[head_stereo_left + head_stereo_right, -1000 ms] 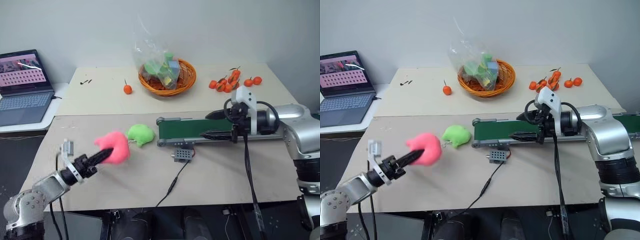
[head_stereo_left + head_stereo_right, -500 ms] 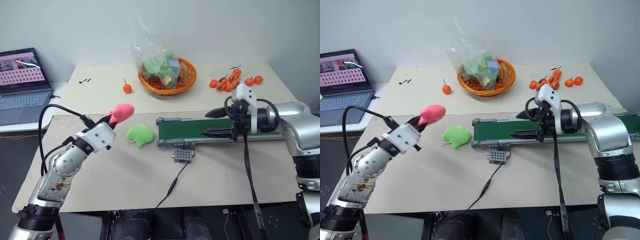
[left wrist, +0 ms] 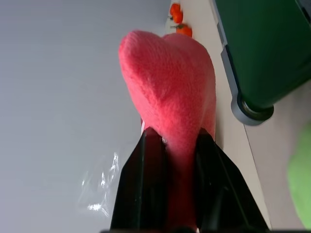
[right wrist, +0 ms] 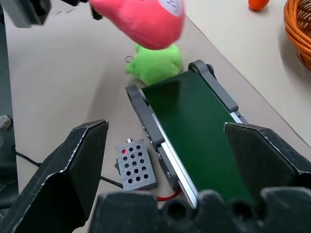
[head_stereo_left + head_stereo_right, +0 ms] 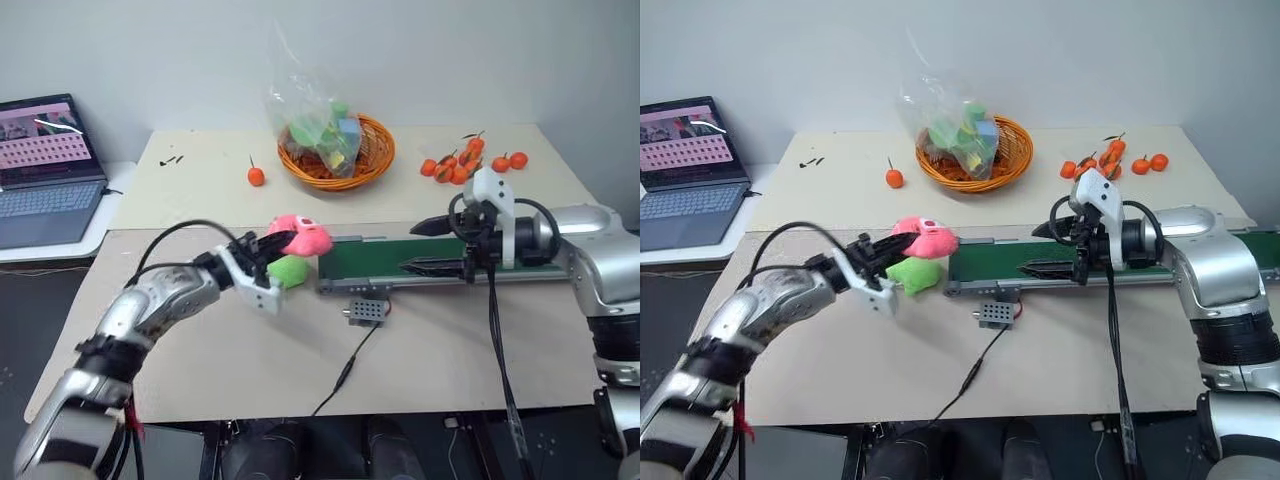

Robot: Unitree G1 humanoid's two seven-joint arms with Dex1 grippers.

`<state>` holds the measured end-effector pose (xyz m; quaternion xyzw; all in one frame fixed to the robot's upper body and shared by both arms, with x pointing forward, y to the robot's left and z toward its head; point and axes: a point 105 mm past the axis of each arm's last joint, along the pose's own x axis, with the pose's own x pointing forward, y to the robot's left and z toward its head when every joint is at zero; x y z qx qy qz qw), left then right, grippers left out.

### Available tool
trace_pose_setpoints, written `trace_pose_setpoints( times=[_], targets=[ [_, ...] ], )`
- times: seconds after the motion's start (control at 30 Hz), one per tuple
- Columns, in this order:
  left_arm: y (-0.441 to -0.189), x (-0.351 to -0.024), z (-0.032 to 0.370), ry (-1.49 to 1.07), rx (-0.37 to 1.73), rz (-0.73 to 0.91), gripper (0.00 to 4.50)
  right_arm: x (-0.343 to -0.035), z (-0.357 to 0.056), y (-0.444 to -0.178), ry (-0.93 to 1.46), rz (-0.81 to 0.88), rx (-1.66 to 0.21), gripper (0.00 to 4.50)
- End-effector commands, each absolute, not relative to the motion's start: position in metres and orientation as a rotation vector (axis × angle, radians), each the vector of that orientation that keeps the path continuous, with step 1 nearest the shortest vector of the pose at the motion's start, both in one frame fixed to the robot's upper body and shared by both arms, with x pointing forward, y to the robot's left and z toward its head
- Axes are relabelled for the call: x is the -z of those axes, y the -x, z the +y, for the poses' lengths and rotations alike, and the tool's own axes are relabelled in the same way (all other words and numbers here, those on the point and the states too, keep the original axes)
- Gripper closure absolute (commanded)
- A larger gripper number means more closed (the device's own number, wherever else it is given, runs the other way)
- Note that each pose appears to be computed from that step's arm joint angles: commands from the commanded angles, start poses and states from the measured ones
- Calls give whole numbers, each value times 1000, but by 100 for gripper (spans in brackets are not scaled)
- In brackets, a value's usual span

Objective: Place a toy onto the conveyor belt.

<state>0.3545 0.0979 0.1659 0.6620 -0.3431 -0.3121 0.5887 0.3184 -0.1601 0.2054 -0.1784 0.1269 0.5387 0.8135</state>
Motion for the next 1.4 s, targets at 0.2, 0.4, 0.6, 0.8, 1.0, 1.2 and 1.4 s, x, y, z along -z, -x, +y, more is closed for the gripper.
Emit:
trace_pose_setpoints(
  times=[0.2,0.4,0.6,0.8,1.0,1.2,1.4],
  targets=[
    [-380,-158,67,-1530,855,-840,386,-219,-169,-304,382,231,-1090,0],
    [-383,-150,48,-1536,913,-873,386,-220,-177,-297,379,245,-1048,0],
    [-383,-144,45,-1534,933,-880,386,-220,-179,-294,373,249,-1028,0],
    [-377,-131,44,-1575,1035,-856,311,-220,-180,-293,374,250,-1024,0],
    [-377,-129,53,-1567,1061,-809,96,-221,-178,-295,378,244,-1029,0],
    [-383,-130,76,-1565,1027,-701,11,-221,-175,-301,384,238,-1043,0],
    [-389,-142,86,-1450,955,-634,11,-223,-173,-306,392,232,-1057,0]
  ],
)
